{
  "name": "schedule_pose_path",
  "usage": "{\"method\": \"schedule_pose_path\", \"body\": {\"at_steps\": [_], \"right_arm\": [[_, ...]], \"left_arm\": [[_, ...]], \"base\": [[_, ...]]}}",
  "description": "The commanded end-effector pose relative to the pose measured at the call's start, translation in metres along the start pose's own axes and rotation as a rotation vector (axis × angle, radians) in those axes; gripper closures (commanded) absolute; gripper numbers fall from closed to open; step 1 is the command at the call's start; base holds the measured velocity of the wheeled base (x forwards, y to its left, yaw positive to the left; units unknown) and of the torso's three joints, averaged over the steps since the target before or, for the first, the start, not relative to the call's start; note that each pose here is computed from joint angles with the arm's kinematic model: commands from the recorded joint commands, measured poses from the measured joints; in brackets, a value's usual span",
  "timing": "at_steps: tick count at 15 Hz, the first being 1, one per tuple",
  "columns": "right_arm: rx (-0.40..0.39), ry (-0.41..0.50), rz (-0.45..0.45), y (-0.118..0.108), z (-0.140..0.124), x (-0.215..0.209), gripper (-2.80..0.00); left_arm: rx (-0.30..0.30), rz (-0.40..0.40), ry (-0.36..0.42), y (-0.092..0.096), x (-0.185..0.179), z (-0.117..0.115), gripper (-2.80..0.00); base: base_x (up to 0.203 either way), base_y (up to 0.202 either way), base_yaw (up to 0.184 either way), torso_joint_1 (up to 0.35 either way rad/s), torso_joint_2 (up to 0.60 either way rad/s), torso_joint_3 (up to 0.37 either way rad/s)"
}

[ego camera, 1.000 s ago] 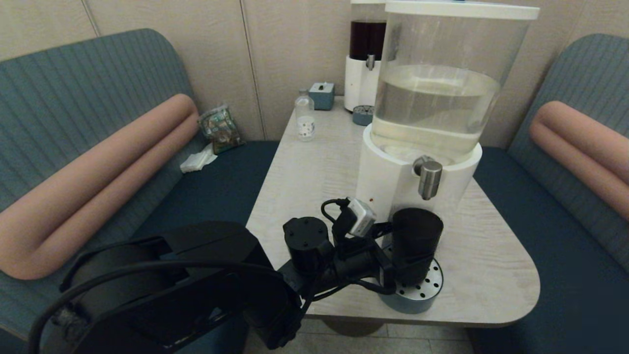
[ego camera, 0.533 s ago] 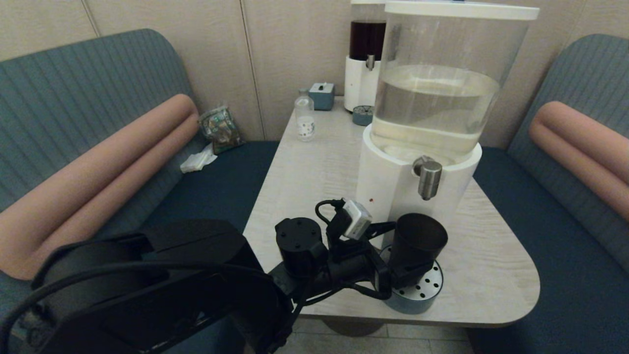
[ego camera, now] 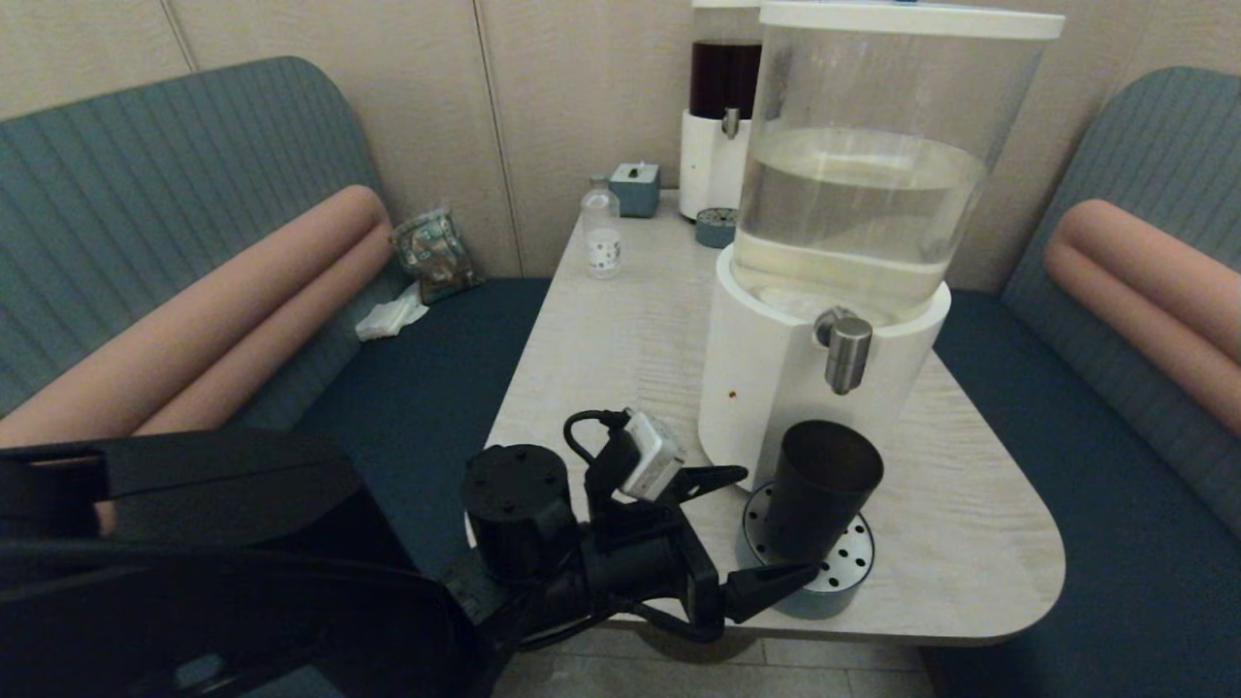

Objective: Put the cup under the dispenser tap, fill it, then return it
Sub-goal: Place it under the water dispenser, then turn on the faucet

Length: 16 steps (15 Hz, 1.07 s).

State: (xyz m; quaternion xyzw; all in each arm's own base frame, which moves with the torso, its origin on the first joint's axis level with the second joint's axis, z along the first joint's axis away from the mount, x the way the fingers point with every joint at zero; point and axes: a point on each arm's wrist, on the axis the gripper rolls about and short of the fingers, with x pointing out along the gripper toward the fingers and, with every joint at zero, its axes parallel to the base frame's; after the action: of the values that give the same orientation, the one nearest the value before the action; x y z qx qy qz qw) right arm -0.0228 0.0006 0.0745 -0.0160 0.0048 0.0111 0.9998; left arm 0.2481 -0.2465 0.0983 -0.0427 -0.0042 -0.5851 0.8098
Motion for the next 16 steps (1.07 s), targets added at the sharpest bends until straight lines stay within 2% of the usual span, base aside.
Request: {"method": "schedule_pose_path", "body": {"at_steps": [1, 3, 4, 7, 10, 13, 16], "right_arm": [[-0.001, 0.000, 0.001, 0.000, 0.000, 0.000, 0.00], [0.000, -0.001, 0.001, 0.000, 0.000, 0.000, 0.00], [0.000, -0.001, 0.001, 0.000, 0.000, 0.000, 0.00], [-0.002, -0.001, 0.001, 0.000, 0.000, 0.000, 0.00], [0.000, -0.001, 0.001, 0.000, 0.000, 0.000, 0.00], [-0.002, -0.001, 0.001, 0.000, 0.000, 0.000, 0.00], [0.000, -0.001, 0.001, 0.000, 0.000, 0.000, 0.00]], "left_arm": [[0.025, -0.008, -0.051, -0.016, -0.024, 0.030, -2.80], [0.049, -0.005, -0.108, -0.032, -0.049, 0.058, -2.80], [0.064, 0.017, -0.154, -0.043, -0.068, 0.076, 0.00], [0.080, 0.149, -0.299, -0.071, -0.129, 0.112, 0.00], [0.126, 0.319, -0.444, -0.089, -0.193, 0.130, 0.00], [0.174, 0.481, -0.553, -0.111, -0.243, 0.130, 0.00], [0.202, 0.670, -0.591, -0.129, -0.274, 0.120, 0.00]], "base": [[0.000, 0.000, 0.000, 0.000, 0.00, 0.000], [0.000, 0.000, 0.000, 0.000, 0.00, 0.000], [0.000, 0.000, 0.000, 0.000, 0.00, 0.000], [0.000, 0.000, 0.000, 0.000, 0.00, 0.000], [0.000, 0.000, 0.000, 0.000, 0.00, 0.000], [0.000, 0.000, 0.000, 0.000, 0.00, 0.000], [0.000, 0.000, 0.000, 0.000, 0.00, 0.000]]}}
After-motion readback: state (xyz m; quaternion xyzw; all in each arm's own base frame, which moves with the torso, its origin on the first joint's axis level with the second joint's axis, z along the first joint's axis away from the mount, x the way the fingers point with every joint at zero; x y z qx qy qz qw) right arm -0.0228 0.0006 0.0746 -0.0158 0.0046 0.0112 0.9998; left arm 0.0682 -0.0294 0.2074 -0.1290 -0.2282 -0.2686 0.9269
